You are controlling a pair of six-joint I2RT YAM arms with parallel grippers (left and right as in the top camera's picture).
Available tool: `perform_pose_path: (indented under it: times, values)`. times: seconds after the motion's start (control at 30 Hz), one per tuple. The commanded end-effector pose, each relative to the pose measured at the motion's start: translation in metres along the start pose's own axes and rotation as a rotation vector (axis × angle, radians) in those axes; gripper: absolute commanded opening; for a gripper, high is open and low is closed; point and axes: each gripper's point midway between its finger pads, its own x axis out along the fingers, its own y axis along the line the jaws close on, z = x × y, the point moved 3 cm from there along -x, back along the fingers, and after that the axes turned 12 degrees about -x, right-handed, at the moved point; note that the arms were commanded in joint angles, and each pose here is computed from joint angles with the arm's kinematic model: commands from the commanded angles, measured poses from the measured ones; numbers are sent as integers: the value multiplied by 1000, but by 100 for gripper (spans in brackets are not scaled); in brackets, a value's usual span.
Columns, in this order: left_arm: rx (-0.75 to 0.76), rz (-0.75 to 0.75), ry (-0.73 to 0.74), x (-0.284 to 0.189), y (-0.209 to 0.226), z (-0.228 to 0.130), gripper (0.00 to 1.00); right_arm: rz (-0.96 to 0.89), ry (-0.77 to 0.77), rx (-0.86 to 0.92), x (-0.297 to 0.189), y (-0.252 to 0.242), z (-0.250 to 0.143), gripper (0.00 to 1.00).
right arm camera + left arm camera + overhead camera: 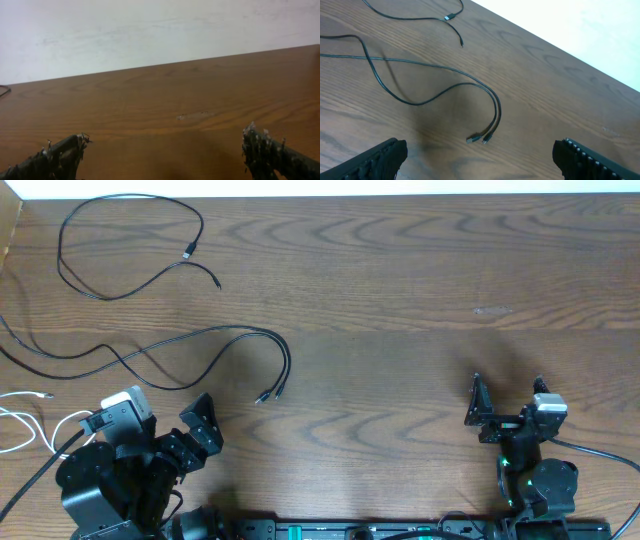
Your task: Untangle cables
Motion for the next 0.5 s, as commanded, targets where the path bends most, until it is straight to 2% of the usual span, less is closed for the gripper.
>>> perform_pose_path:
  times: [0.0, 0.47]
  values:
    - [19, 0, -11, -2, -1, 2, 99, 3, 4, -32, 0, 0, -2, 99]
    - [19, 1, -11, -2, -1, 2, 99, 23, 5, -81, 0, 3, -2, 99]
